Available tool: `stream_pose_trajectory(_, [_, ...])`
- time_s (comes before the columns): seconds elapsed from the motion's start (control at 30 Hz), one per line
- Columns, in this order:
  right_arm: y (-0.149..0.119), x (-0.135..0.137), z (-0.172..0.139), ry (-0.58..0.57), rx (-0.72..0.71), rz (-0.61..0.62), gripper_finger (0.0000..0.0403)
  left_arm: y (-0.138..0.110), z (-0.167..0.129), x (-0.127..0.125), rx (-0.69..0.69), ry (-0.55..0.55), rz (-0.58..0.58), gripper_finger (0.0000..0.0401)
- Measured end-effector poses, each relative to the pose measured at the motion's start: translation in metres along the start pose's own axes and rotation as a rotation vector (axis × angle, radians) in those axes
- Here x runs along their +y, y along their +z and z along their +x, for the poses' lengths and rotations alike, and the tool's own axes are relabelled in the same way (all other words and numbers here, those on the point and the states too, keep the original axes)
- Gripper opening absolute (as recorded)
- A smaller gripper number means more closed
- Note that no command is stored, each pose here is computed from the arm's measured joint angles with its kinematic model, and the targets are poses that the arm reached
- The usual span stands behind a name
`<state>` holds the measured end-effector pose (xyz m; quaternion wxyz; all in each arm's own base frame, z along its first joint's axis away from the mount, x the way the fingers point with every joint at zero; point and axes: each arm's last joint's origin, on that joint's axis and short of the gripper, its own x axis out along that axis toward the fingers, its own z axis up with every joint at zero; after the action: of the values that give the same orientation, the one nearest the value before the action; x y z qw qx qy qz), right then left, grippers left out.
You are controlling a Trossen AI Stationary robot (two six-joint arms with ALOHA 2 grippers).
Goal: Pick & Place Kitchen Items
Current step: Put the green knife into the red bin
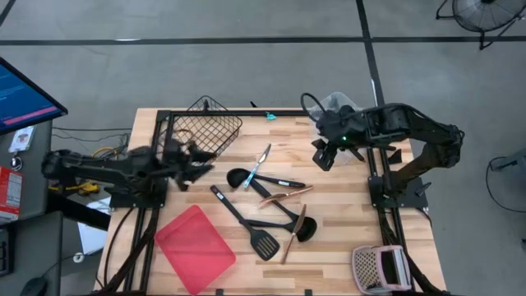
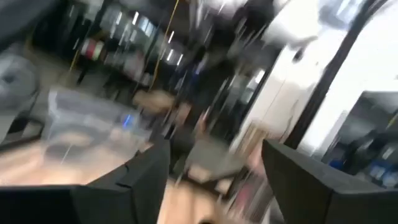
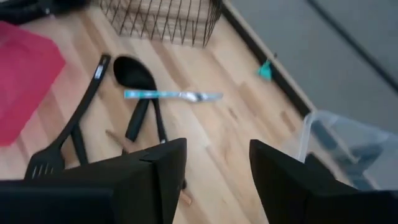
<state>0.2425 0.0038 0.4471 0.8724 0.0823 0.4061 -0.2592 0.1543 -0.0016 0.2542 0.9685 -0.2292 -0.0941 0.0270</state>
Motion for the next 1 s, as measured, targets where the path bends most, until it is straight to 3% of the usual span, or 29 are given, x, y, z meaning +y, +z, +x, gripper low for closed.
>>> stream_pose_trajectory(0.2, [-0.007, 0.002, -0.023, -0.023, -0.113, -0.019, 0.016, -0.007, 0.057, -0.003, 0.254, 0.179, 0.053, 0.0261])
stream_pose_trajectory(0.47, [-0.018, 0.0, -0.049, 0.004, -0.198, 0.033, 0.0147, -0.027, 0.118, 0.0, 0.379, 0.307, 0.178, 0.0258])
stream_pose_trajectory(0.67, [-0.023, 0.005, -0.055, 0.031, -0.211, 0.027, 0.014, -0.058, 0.125, 0.008, 0.421, 0.52, 0.235, 0.0257])
stream_pose_trajectory(1.0, [-0.024, 0.006, -0.056, 0.033, -0.212, 0.021, 0.0137, -0.102, 0.125, 0.002, 0.494, 0.628, 0.38, 0.0257])
